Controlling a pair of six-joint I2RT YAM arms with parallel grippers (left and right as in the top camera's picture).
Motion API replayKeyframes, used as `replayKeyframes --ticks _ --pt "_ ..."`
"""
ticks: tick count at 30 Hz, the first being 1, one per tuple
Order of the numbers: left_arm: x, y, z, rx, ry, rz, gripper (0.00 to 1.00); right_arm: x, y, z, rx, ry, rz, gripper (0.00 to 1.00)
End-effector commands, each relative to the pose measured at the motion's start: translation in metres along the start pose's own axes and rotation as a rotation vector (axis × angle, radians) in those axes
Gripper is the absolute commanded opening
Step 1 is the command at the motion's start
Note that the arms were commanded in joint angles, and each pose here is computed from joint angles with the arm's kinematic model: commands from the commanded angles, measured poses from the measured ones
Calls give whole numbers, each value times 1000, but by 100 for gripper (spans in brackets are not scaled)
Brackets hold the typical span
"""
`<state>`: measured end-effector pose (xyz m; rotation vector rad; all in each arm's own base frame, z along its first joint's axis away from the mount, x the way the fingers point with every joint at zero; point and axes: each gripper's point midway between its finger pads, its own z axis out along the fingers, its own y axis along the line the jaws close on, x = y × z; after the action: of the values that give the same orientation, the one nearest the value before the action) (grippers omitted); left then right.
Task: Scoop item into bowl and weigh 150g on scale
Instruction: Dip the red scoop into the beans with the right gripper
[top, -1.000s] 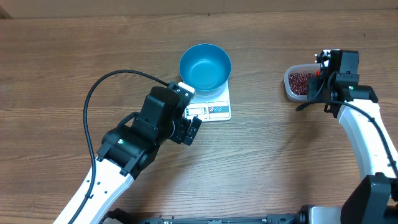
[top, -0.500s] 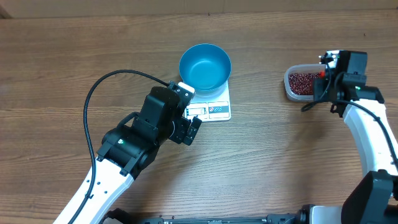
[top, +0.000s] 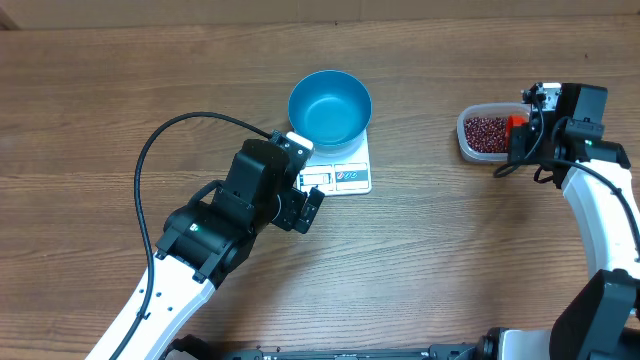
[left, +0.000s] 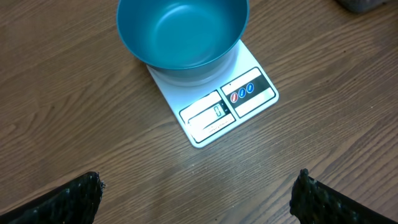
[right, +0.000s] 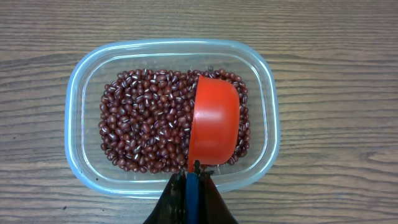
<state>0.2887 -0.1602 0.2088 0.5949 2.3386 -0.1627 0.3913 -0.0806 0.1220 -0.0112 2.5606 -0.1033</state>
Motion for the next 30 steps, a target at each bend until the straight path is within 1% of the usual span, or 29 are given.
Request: replayKeyframes --ticks 1,16,21,22,25,30 --pt "2 -1 3 -5 9 -4 100 3 2 3 -15 8 -4 4" --pt "2 -1 3 -5 9 -4 100 9 4 5 -23 32 -5 4" --pt "2 -1 3 -5 9 -4 99 16 12 14 -68 60 -1 4" --pt "2 -1 3 -5 9 -4 100 20 18 19 -104 77 2 4" --pt "2 -1 3 -5 9 -4 100 25 19 24 -110 99 5 4" --pt "2 -1 3 -5 9 -4 100 23 28 24 -165 90 8 4"
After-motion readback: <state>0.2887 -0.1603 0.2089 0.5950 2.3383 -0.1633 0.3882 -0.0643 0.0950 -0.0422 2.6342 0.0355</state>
